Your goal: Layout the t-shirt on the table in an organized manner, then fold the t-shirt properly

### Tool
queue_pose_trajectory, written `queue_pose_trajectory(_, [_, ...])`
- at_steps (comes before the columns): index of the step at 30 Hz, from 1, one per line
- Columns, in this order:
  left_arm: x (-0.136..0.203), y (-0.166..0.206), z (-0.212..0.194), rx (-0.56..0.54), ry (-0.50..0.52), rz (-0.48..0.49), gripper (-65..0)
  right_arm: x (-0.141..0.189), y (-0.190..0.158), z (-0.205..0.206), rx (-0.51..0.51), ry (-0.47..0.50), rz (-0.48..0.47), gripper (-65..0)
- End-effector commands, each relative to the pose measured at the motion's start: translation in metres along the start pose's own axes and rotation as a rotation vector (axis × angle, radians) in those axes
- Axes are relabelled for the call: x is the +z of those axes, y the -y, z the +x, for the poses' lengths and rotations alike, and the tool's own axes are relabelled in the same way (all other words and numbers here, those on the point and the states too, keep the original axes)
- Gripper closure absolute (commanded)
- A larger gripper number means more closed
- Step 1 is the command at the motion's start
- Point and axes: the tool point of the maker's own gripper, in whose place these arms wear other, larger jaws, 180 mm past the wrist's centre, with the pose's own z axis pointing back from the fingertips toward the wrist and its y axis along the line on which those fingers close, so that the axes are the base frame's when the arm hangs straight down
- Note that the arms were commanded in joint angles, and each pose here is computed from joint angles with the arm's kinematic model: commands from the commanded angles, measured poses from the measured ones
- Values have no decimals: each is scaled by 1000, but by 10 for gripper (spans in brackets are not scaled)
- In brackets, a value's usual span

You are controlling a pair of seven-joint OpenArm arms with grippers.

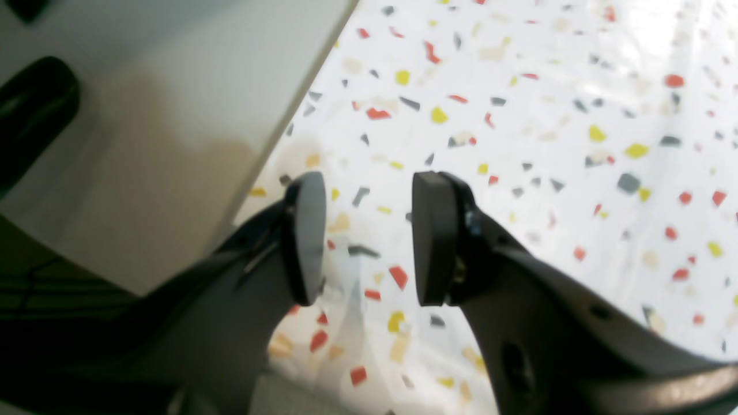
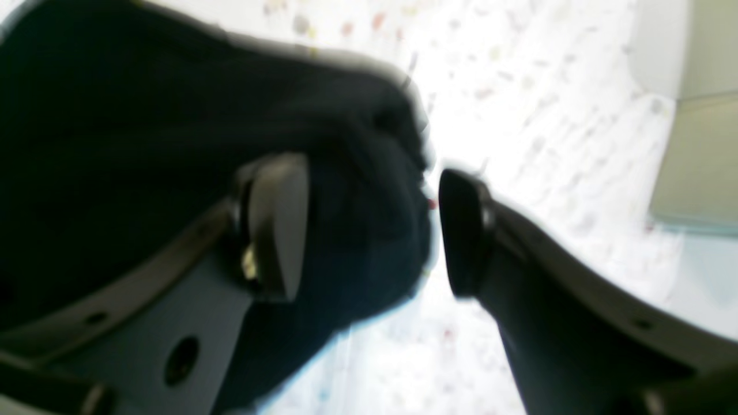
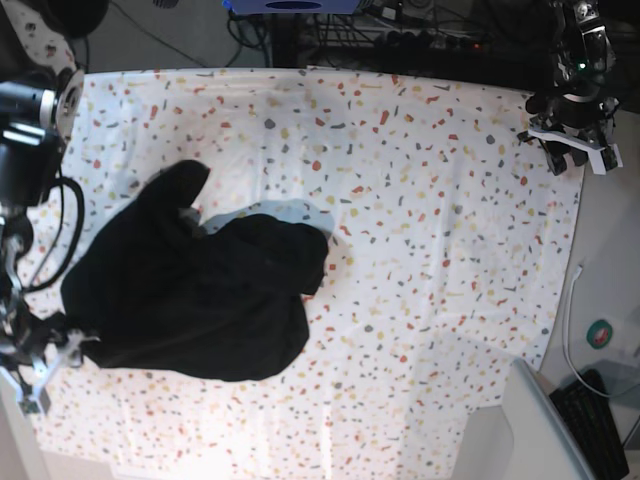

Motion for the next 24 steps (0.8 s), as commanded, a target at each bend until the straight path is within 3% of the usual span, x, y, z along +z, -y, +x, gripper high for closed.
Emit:
queue_pose_trajectory(1, [0,4,13,-17,43,-17,-234,17,-5,15,43,76,-5,-347])
queue_pose_trajectory(4, [-1,34,13,-38,41,-91,-234,43,-32,-33,98,39,0,-345])
queue_pose_trajectory(6, [1,61,13,-52,44,-158,-234,47,-66,-69,105,-16,61,-345])
queue_pose_trajectory(9, [1,121,25,-68,74,-297,-234,51,-103,-118,60,-101,135,-345])
queue_pose_trajectory(12, [1,178,42,-76,112,-421,-234,50,-128,-135,16,-108,186,-345])
queue_pose_trajectory(16, [4,250,53,-120,136,-578,-234,37,-130,-150,-45,-132,176,-345])
queue_pose_trajectory(18, [2,277,48,-152,120,-633,-193,29,-127,-157,-89,-150,153,-345])
queue_pose_trajectory(22, [-5,328,21,-163,34,-700,0,16,-131,-176,-124,-188,163,-303])
queue_pose_trajectory(24, [-10,341,7,-153,-12,-705,0,12,-136,-185,-139,-195,175,-254])
